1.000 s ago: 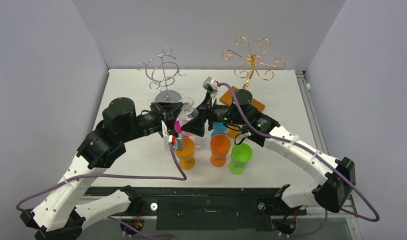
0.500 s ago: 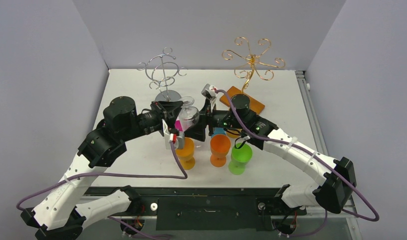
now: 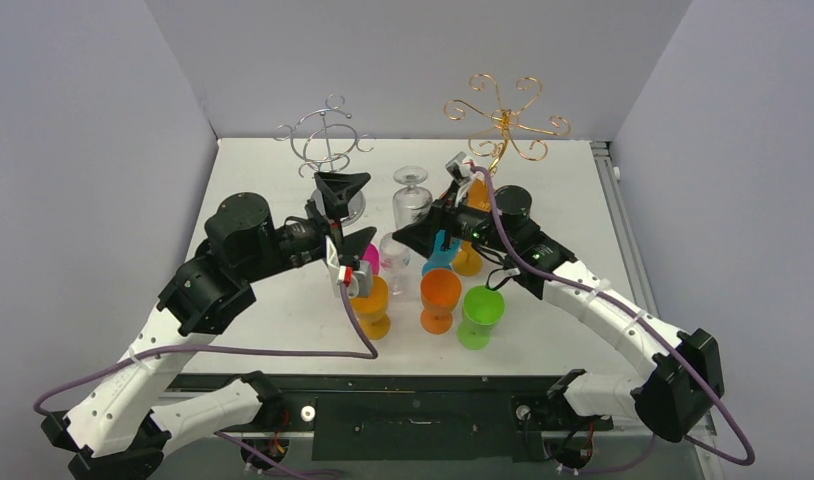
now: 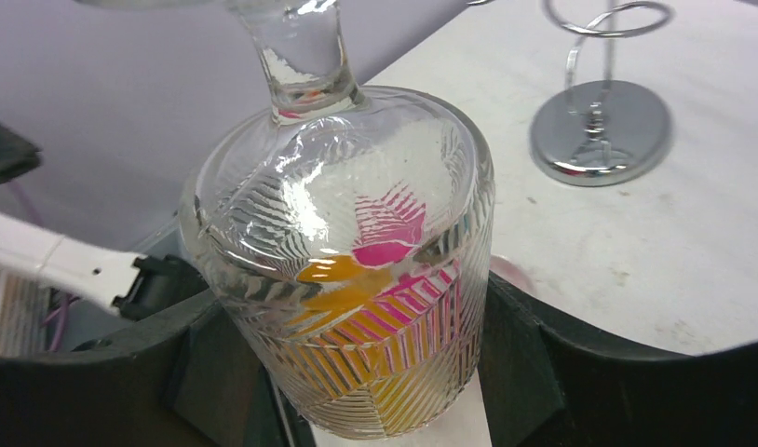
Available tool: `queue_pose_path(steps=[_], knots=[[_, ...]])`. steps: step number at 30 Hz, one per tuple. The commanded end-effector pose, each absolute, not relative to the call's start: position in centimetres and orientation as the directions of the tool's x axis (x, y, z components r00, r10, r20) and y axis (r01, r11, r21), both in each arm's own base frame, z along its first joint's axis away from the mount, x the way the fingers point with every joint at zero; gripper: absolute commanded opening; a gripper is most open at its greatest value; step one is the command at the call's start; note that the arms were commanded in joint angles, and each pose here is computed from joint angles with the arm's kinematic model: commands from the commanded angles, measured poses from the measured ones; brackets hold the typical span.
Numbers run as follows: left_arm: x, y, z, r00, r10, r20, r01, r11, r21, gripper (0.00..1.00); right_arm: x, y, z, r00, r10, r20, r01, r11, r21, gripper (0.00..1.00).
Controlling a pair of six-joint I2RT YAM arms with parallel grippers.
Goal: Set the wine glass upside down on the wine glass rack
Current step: Turn the wine glass upside down at the wine rack.
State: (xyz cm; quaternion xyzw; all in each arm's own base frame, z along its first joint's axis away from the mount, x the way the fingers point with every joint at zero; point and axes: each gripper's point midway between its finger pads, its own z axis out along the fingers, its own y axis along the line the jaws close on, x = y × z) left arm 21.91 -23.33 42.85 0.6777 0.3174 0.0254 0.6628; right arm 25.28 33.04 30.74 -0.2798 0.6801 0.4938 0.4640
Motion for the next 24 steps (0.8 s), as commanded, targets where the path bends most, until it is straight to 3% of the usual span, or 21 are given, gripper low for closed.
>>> queue_pose_path(steps=[1,12,20,24], knots=[[22.2,-24.1,45.7,0.8,0.414,-0.435,0.395,0.183,0.9,0.96,28.1,29.1,36.7,-0.174,0.247,-0.953,-0.843,0.463,0.274,0.02],[25.7,-25.9,45.7,0.619,0.398,-0.677,0.572,0.362,0.736,0.97,33.1,17.6,34.8,-0.024,0.252,-0.967,-0.608,0.764,0.214,0.0],[29.7,-27.7,45.5,0.426,0.305,-0.852,0.673,0.522,0.524,0.97,33.4,12.8,32.6,-0.009,0.197,-0.98,-0.472,0.864,0.178,0.0],[31.8,-28.9,45.1,0.361,0.268,-0.893,0.717,0.532,0.45,0.95,33.3,10.3,30.8,-0.014,0.173,-0.985,-0.389,0.907,0.164,0.0]])
